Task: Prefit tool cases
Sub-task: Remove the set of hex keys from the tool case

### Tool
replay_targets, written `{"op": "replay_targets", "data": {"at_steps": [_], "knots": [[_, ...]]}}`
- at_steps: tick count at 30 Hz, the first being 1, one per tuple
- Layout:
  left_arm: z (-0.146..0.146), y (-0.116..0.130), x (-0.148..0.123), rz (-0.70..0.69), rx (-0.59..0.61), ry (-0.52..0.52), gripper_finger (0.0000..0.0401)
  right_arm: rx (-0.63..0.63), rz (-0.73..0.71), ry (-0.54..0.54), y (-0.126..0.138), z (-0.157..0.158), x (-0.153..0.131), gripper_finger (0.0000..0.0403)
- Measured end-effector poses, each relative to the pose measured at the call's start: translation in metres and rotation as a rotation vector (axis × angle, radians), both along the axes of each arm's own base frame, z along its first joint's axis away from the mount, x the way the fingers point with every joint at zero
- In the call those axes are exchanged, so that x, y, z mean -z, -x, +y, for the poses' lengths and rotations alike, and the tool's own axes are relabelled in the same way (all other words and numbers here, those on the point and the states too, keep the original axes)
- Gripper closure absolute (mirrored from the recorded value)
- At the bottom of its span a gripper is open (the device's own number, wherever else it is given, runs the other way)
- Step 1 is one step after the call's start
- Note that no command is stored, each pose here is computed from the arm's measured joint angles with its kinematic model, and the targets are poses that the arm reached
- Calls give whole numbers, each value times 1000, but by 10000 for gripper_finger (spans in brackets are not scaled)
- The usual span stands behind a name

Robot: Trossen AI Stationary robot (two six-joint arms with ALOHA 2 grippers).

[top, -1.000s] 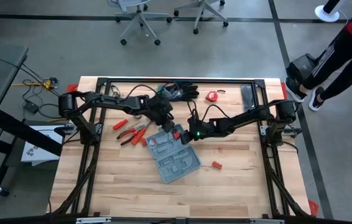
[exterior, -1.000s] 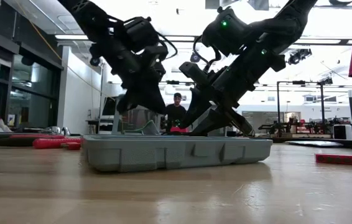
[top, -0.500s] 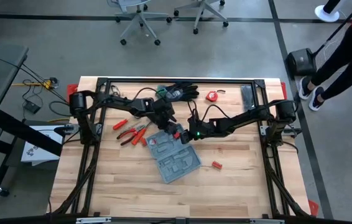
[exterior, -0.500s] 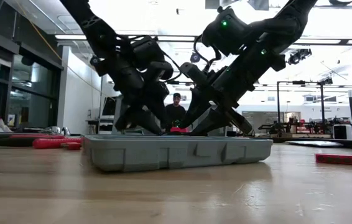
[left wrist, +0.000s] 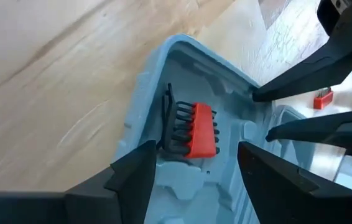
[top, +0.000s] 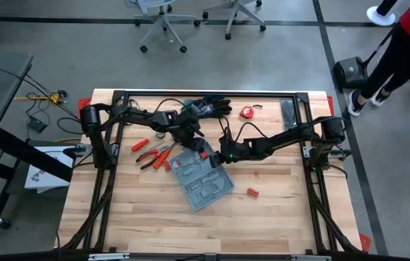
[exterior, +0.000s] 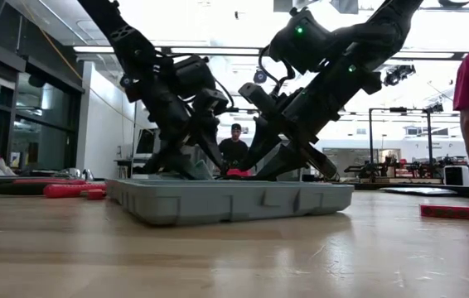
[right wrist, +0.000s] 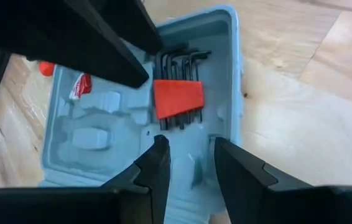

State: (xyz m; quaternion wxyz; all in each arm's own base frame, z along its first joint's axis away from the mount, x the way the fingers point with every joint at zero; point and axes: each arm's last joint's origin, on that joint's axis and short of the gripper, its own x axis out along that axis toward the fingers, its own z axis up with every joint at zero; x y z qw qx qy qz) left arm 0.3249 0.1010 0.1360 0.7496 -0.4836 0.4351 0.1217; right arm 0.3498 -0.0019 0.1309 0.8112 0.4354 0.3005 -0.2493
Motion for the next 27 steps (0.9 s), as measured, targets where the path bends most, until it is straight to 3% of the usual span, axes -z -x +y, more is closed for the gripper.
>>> {"op": "replay_targets", "data": {"at_steps": [8,15,27], "knots": [[-4,-6,17,33,-8,4,181,15,-2,-7,0,0,0,284],[-1,-13,17,-29,-54,-30,193,36,-5,-1,0,-1,0,284],[5,-17,16,-71,-52,-205,378,92,-52,-14,-2,-1,-3,284]]}}
